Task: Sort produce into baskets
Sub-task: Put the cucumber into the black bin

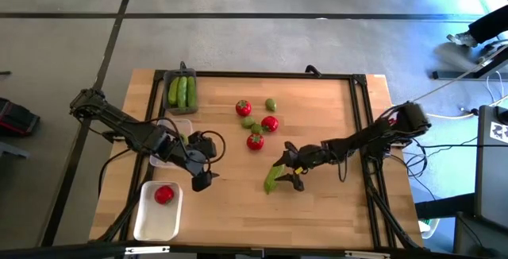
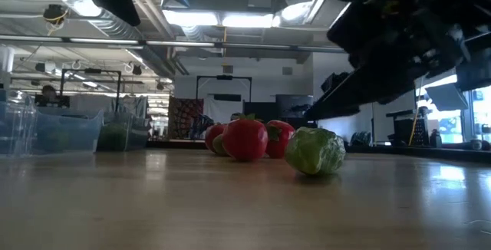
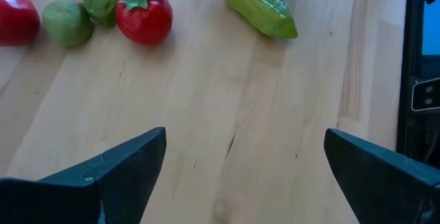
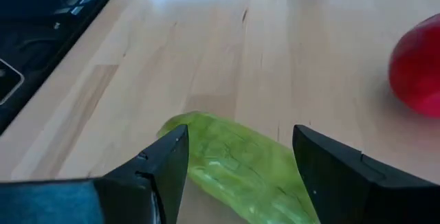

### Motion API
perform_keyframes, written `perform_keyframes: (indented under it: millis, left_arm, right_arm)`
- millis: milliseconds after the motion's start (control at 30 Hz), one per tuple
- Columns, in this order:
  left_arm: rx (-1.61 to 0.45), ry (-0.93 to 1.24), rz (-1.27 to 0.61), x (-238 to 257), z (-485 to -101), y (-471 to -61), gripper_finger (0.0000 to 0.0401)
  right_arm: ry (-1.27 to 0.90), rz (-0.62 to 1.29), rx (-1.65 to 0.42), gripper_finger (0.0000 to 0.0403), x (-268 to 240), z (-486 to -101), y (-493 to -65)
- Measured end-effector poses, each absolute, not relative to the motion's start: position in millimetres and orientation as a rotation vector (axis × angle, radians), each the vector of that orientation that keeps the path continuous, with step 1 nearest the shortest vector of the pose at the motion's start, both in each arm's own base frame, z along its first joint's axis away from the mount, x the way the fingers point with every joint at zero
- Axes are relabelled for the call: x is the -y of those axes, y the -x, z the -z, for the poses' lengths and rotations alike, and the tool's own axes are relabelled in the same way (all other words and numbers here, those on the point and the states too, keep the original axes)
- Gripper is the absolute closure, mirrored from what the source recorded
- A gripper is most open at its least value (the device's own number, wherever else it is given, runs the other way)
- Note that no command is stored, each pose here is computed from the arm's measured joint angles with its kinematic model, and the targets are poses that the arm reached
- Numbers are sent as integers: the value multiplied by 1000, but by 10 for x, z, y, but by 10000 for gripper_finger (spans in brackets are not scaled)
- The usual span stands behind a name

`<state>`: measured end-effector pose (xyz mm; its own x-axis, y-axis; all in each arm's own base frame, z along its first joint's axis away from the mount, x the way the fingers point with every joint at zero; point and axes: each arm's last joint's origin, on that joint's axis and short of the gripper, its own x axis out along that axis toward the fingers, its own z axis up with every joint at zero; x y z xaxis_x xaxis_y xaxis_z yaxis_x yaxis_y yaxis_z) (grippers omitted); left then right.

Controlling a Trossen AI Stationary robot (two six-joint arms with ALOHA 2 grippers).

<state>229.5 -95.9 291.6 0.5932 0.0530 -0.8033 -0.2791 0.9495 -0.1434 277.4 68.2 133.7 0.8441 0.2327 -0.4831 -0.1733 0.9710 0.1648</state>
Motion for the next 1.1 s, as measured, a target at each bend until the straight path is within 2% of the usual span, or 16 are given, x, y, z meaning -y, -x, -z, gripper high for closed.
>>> perform_keyframes:
  millis: [467,900,1100]
  left_arm:
    - [-920,246,-186,959,-2915,-2295,10]
    - [-920,253,-189,959,-2915,-2295,10]
    - [-920,249,-187,959,-2915,-2295,10]
  right_arm:
    - [-89,-164,-652,162,-690,-1145,-2875]
    - [-9,170,-510,162,-585,-1289,-2892]
    - [-27,157,-464,162,-592,-1397,-2905]
